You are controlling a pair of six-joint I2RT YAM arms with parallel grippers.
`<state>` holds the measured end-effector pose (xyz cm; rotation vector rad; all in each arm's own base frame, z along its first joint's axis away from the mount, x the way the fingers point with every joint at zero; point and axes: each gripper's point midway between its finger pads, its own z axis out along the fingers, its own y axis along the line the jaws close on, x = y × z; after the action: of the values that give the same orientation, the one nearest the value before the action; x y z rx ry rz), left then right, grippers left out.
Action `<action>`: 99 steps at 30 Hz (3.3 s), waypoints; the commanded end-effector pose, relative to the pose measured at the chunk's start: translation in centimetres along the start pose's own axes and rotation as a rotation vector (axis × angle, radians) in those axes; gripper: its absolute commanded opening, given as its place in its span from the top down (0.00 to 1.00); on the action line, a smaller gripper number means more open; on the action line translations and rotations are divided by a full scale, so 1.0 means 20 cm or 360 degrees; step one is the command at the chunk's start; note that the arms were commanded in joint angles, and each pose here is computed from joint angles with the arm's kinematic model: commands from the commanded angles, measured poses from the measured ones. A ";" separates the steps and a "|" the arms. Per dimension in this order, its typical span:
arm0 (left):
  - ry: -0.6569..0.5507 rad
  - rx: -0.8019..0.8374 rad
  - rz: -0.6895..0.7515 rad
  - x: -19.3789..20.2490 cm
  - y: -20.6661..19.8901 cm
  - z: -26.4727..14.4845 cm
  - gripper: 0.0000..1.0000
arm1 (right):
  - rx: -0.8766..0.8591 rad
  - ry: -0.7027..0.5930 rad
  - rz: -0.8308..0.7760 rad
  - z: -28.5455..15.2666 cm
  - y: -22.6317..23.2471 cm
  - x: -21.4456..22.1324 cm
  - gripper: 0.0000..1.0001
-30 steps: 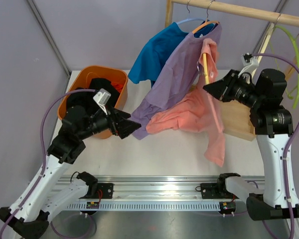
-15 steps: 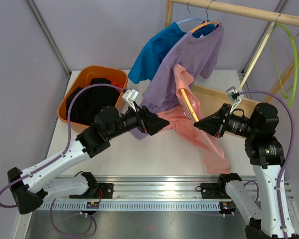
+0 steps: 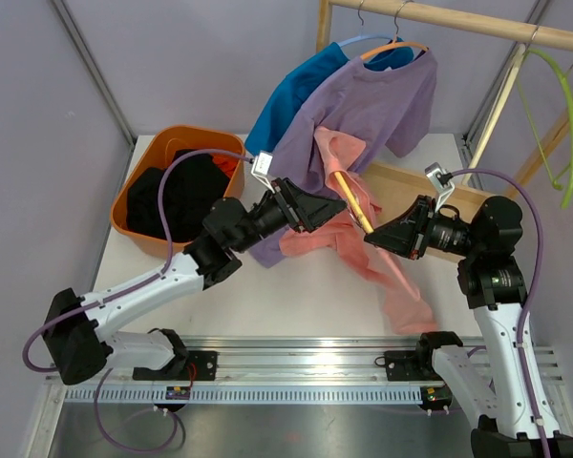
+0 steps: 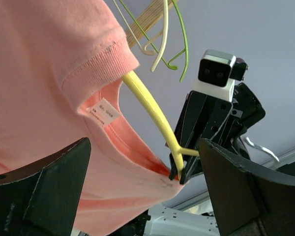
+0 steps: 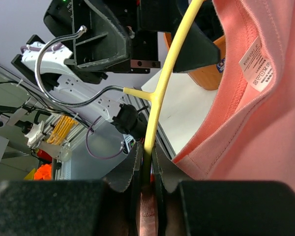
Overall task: Remove the t-shirt from the hanger
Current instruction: Pass the hanger from the right arm to the left, then pass the hanger from the left arm to the right
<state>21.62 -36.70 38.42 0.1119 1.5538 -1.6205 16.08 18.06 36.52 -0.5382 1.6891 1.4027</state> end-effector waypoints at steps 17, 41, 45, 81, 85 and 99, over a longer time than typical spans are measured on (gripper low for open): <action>-0.0075 0.0408 -0.0203 -0.12 -0.28 0.23 0.57 | -0.0176 -0.0020 -0.0197 0.00 0.08 0.00 1.00; 0.0794 0.0131 -0.0008 0.15 -0.11 -0.08 1.00 | 0.0044 0.0412 -0.0891 -0.10 -0.03 0.04 0.19; 0.1032 0.0275 -0.0065 0.22 -0.22 -0.18 1.00 | -0.0120 0.0530 -0.0782 -0.07 -0.07 0.06 0.22; 0.1176 0.0392 -0.0221 0.27 -0.34 -0.14 1.00 | 0.0193 0.0230 -0.0578 0.26 -0.17 -0.17 0.51; 0.1194 0.0383 -0.0232 0.29 -0.33 -0.15 1.00 | 0.0176 0.0236 -0.0610 0.26 -0.15 -0.18 0.74; 0.1393 0.0124 -0.0182 0.43 -0.11 -0.28 1.00 | 0.0452 0.0068 -0.0767 0.17 -0.11 -0.44 1.00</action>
<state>13.74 -37.70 32.65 0.7969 2.1658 -1.8307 22.55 20.10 39.06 -0.7984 1.6999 0.9131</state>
